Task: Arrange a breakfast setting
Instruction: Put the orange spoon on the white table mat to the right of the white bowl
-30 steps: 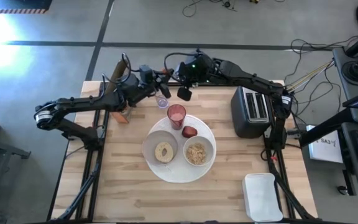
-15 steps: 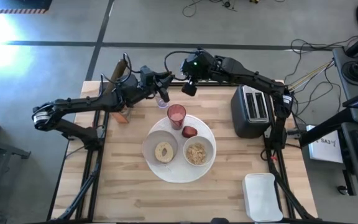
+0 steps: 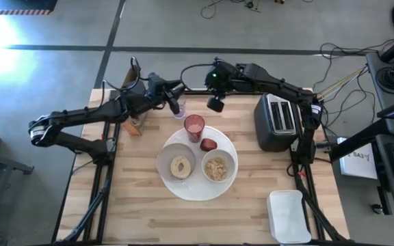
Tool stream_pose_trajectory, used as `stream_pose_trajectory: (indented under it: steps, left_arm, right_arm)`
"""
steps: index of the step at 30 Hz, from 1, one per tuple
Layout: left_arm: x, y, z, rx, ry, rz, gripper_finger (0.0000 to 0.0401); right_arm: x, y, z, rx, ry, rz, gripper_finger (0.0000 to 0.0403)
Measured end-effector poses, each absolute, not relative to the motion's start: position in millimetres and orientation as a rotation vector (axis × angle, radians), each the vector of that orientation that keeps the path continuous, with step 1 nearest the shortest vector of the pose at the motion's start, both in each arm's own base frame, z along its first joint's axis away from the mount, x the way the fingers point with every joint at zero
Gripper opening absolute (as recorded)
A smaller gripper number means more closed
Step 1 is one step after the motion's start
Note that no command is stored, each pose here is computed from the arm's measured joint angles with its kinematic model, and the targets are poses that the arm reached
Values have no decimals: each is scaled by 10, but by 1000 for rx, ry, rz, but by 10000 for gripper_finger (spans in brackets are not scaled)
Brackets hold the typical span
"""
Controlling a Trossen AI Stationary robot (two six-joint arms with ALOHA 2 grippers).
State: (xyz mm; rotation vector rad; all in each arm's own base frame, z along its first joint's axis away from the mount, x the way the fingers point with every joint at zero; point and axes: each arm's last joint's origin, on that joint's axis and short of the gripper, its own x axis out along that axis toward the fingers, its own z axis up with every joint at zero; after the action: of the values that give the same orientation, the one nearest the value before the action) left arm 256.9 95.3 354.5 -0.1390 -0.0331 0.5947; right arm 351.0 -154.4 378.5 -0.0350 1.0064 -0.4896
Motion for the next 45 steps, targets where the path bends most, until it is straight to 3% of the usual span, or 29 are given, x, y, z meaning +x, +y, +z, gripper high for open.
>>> stream_pose_trajectory:
  steps: [12,21,26,37,45]
  left_arm:
    - [2398,896,3593,-140,24,601,131]
    - [2269,847,3513,-146,175,591,131]
    - [2208,821,3445,-143,275,590,131]
    - [2096,735,3466,-83,328,561,131]
    - [1938,683,3531,-75,328,562,131]
  right_arm:
    - [3235,-1279,3941,91,1080,-518,8]
    - [3165,-1190,3888,183,1179,-491,9]
    - [3240,-1374,3683,245,1245,-533,31]
    - [3341,-2023,3086,340,1424,-602,144]
    - [3415,-2423,2506,479,1528,-525,143]
